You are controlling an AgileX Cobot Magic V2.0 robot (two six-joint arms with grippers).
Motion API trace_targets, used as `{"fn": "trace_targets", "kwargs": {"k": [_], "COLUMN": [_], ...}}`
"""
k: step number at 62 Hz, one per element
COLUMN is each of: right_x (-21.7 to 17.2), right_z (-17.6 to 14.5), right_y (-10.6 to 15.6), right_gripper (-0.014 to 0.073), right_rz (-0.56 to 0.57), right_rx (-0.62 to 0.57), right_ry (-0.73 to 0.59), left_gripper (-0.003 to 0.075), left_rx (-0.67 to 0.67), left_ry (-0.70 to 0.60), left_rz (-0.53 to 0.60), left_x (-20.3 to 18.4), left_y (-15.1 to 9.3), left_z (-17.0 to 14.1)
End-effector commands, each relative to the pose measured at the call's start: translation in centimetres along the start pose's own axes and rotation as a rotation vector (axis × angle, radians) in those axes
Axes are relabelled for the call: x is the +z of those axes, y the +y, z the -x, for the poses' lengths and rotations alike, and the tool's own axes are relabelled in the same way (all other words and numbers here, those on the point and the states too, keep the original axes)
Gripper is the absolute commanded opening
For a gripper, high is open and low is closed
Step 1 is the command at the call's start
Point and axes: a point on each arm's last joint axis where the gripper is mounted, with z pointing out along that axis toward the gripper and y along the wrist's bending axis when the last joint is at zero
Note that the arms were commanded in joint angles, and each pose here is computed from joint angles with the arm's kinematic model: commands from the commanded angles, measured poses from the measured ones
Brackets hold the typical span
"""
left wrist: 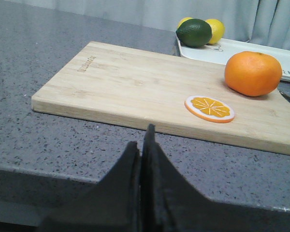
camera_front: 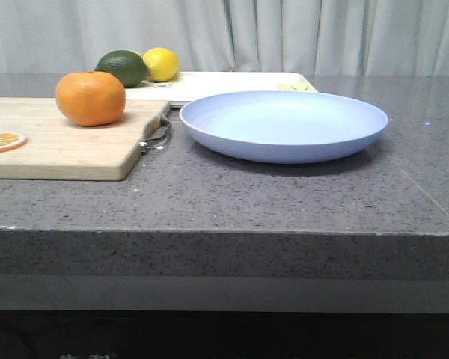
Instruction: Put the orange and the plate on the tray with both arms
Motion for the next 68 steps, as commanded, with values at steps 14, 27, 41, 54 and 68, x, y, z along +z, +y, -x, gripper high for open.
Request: {"fn": "trace_targets", "kwargs": {"k": [14, 27, 41, 54, 68], "right_x": [-0.25, -0.25, -0.25, -0.25, -0.25], "right_z": [0.95, 0.95, 0.95, 0.95, 0.96], "right_y": [-0.03, -0.03, -0.03, -0.03, -0.03], "right_gripper": [-0.0071, -0.0071, -0.0071, -0.0071, -0.0071], "right_rz": [-0.006, -0.006, -0.006, -0.006, -0.006], "right_rx": [-0.009, -0.009, -0.009, -0.009, -0.009], "right_ry": [-0.107, -0.107, -0.107, -0.107, -0.108], "left_gripper": [-0.0018, -0.0018, -0.0018, -0.0018, -0.0018], "left_rx": [-0.016, -0.016, -0.016, -0.002, -0.002], "left_ry": [-0.104, -0.104, -0.104, -0.104, -0.104], "left_rz": [-0.012, -0.012, -0.012, -0.011, -0.011], "left_x": [-0.18, -0.18, -0.18, -0.18, -0.18], "left_y": [-0.09, -0.09, -0.09, -0.08, -0.08], "left_z": [0.77, 0.77, 0.77, 0.77, 0.77]}}
